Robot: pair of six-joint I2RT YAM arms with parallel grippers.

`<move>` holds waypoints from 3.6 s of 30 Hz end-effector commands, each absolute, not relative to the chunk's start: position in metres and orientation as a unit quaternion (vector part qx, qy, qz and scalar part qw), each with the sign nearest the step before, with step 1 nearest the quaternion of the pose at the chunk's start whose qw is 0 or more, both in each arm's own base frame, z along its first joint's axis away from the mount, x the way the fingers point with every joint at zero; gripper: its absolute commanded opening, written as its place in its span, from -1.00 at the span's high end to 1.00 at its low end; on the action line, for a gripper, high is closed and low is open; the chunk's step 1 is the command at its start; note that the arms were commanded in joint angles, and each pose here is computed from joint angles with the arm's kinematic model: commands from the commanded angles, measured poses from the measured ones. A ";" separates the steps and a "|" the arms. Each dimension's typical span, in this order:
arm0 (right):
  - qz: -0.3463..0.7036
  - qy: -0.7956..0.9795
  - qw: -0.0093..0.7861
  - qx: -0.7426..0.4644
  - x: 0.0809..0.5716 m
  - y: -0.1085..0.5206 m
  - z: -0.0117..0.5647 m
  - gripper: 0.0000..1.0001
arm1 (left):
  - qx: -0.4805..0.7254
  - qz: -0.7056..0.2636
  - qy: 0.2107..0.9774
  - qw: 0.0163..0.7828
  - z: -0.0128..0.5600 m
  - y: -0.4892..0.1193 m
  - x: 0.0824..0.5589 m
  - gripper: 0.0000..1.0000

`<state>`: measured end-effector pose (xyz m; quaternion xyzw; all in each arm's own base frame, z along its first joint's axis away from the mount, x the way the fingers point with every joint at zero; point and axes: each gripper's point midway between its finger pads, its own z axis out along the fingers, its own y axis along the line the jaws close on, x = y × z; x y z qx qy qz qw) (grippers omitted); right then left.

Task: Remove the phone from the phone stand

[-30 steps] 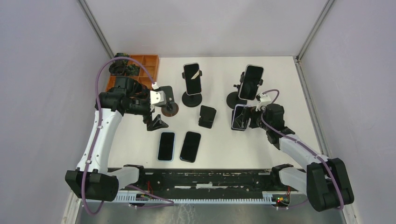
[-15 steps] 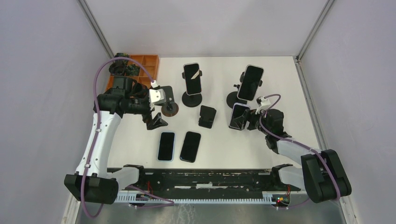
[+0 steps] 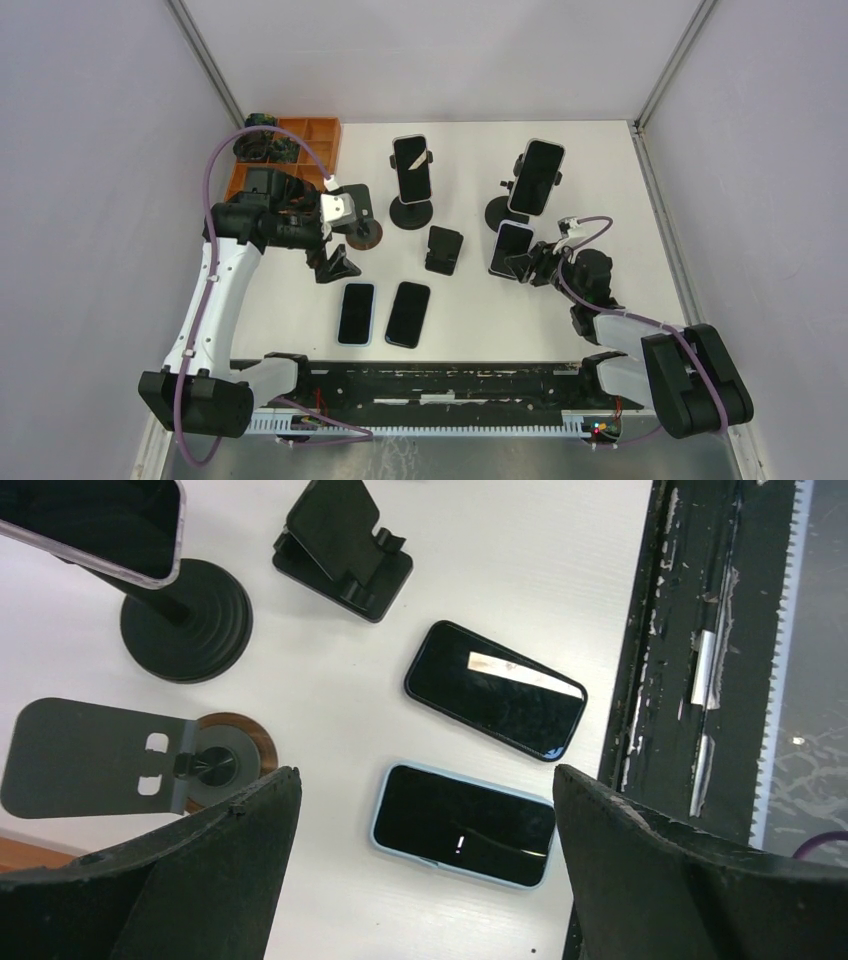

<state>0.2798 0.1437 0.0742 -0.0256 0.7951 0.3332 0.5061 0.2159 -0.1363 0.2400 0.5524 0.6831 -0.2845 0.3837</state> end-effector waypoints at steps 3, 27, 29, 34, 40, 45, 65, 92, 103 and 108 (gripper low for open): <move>0.343 0.760 0.551 -0.047 0.302 0.150 0.108 -0.18 | 0.566 -0.310 0.663 0.380 0.245 -0.142 0.198 -1.00; 0.421 0.701 0.572 -0.071 0.273 0.170 0.160 1.00 | 0.627 -0.315 0.604 0.378 0.238 -0.144 0.177 -1.00; 0.444 0.694 0.560 -0.084 0.259 0.180 0.163 1.00 | 0.630 -0.317 0.595 0.386 0.241 -0.146 0.177 -1.00; 0.493 0.679 0.528 -0.128 0.218 0.210 0.174 1.00 | 0.595 -0.360 0.565 0.444 0.274 -0.165 0.184 -1.00; 0.552 0.641 0.507 -0.165 0.175 0.234 0.204 1.00 | 0.604 -0.364 0.566 0.428 0.265 -0.169 0.177 -1.00; 0.609 0.579 0.502 -0.204 0.151 0.247 0.253 1.00 | 0.636 -0.341 0.542 0.430 0.268 -0.172 0.172 -1.00; 0.727 0.434 0.436 -0.305 0.111 0.336 0.364 1.00 | 0.674 -0.328 0.497 0.438 0.295 -0.201 0.167 -0.62; 0.751 0.434 0.417 -0.272 0.119 0.373 0.383 0.72 | 0.724 -0.280 0.447 0.443 0.294 -0.194 0.156 0.96; 0.741 0.465 0.425 -0.233 0.137 0.364 0.373 0.48 | 0.725 -0.279 0.452 0.437 0.292 -0.190 0.150 0.96; 0.733 0.469 0.440 -0.222 0.143 0.352 0.374 0.32 | 0.722 -0.292 0.469 0.418 0.286 -0.187 0.144 0.96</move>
